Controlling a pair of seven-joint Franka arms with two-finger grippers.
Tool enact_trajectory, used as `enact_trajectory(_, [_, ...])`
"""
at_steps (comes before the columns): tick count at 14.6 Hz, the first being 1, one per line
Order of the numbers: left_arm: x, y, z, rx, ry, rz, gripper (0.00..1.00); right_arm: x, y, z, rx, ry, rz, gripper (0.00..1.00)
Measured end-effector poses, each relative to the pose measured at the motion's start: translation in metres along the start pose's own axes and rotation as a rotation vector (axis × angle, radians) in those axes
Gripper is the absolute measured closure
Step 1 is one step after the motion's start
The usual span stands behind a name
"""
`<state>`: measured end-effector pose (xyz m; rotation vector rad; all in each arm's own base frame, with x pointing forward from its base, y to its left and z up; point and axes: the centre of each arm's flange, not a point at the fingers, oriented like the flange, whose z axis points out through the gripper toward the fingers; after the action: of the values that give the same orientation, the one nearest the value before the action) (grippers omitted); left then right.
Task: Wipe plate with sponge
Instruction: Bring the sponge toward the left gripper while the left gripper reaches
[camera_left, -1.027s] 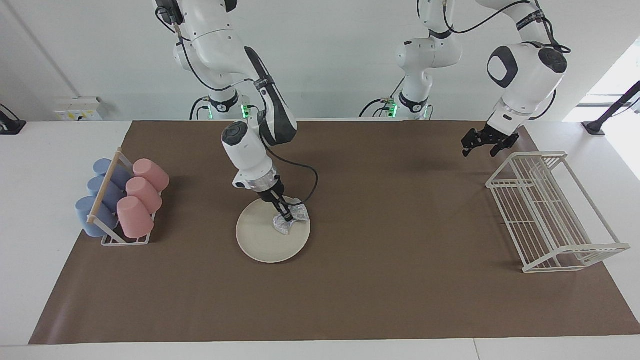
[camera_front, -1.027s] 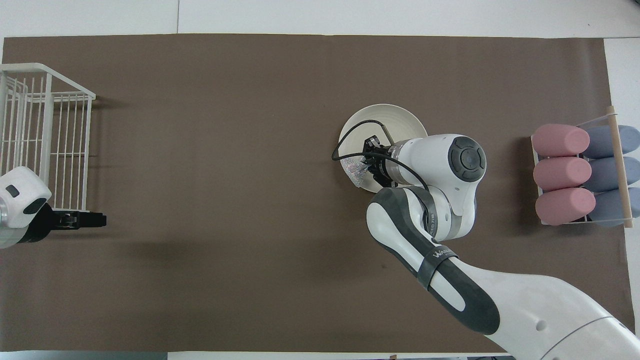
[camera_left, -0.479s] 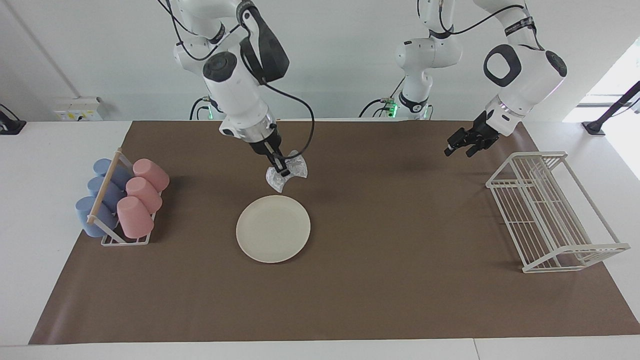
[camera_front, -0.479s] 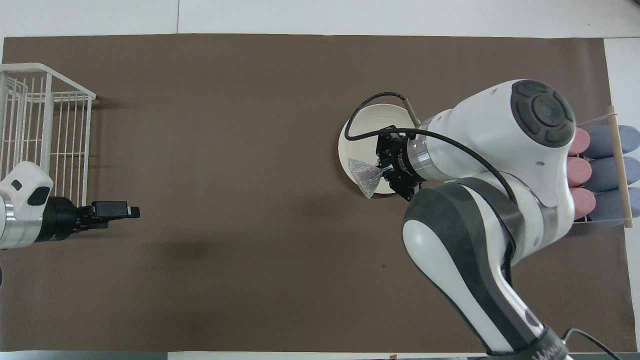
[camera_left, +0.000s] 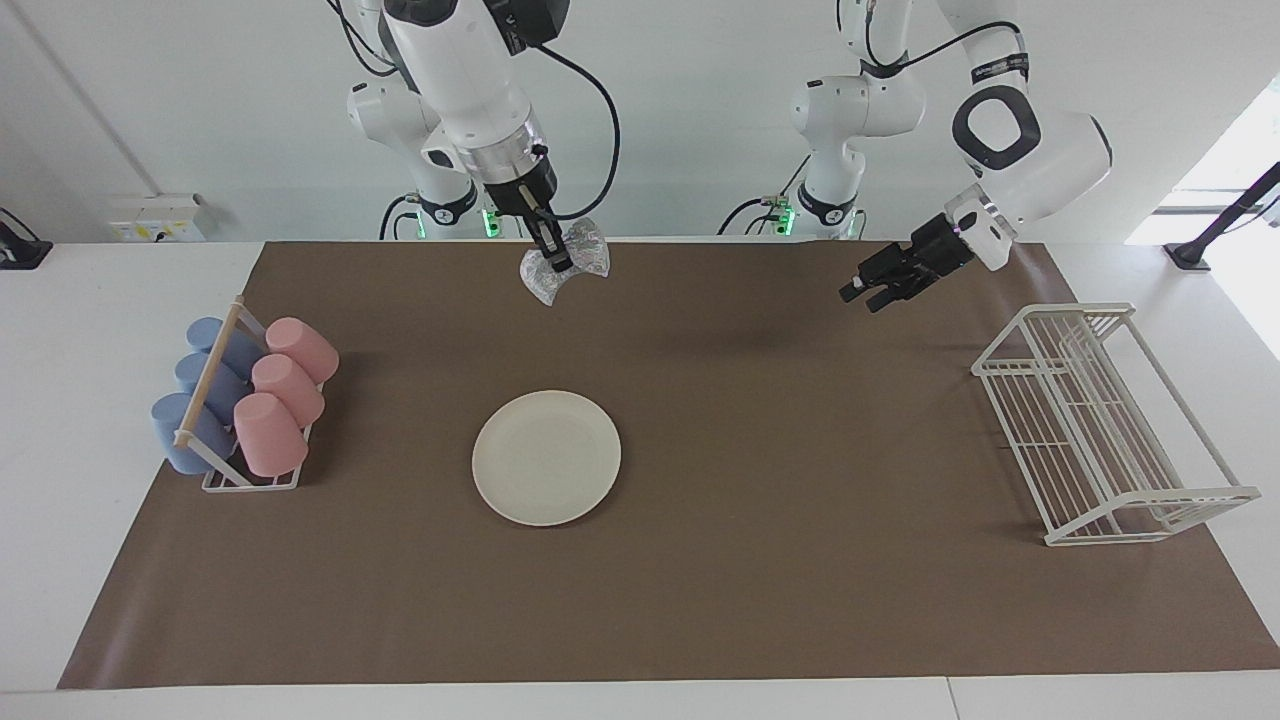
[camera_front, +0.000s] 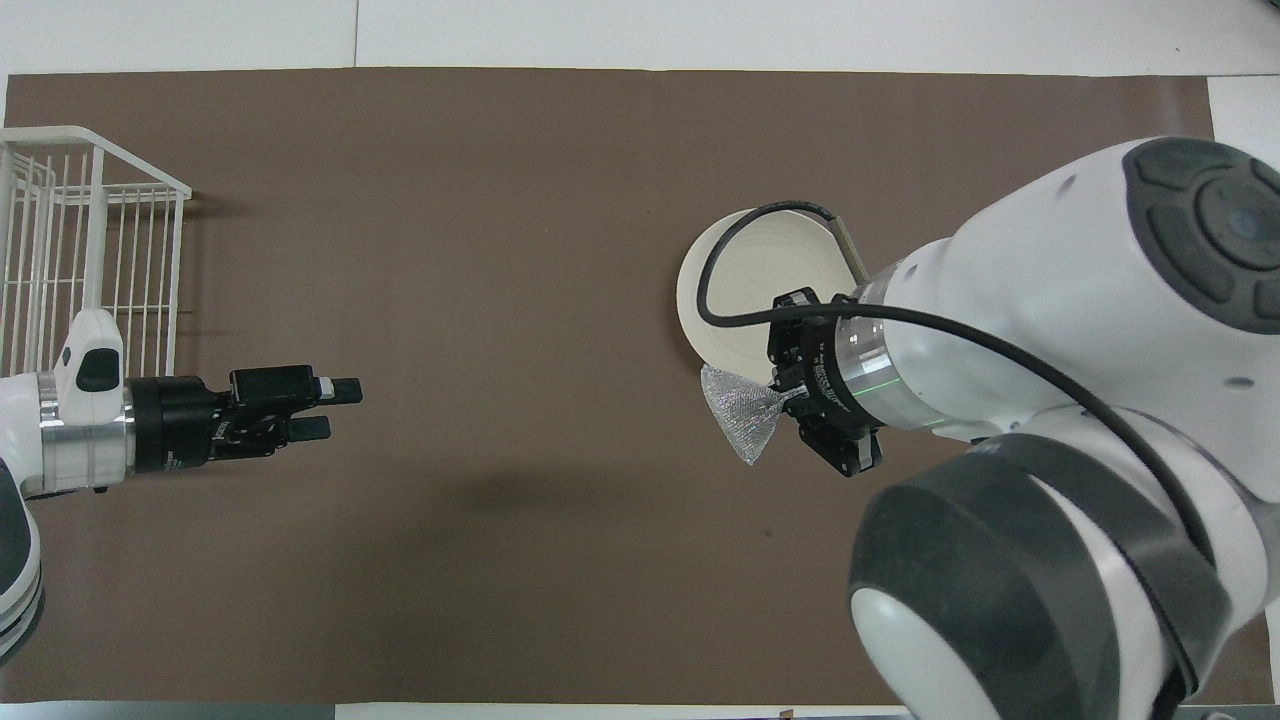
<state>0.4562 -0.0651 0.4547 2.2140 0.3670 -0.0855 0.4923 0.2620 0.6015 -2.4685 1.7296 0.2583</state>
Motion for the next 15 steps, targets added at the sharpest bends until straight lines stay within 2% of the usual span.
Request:
enact_trajectory(2, [-0.003,0.015,-0.003,-0.097,-0.027,-0.021,0.0,-0.016,0.003,-0.001,0.001,0.014,-0.002,0.9])
enact_trajectory(7, [-0.018,0.057,0.003,-0.215,-0.084,-0.051,0.0,-0.056,0.008,-0.005,0.023,0.008,0.058,0.9])
enact_trajectory(11, [-0.042,0.089,0.037,-0.239,-0.142,-0.046,0.0,-0.091,0.009,-0.001,0.068,-0.013,0.13,0.9])
enact_trajectory(13, [-0.05,0.101,0.047,-0.262,-0.146,-0.065,0.0,-0.106,0.008,0.008,0.069,-0.014,0.143,0.9])
enact_trajectory(15, [-0.059,0.114,0.057,-0.264,-0.138,-0.087,0.0,-0.105,0.005,0.012,0.07,0.001,0.143,0.9])
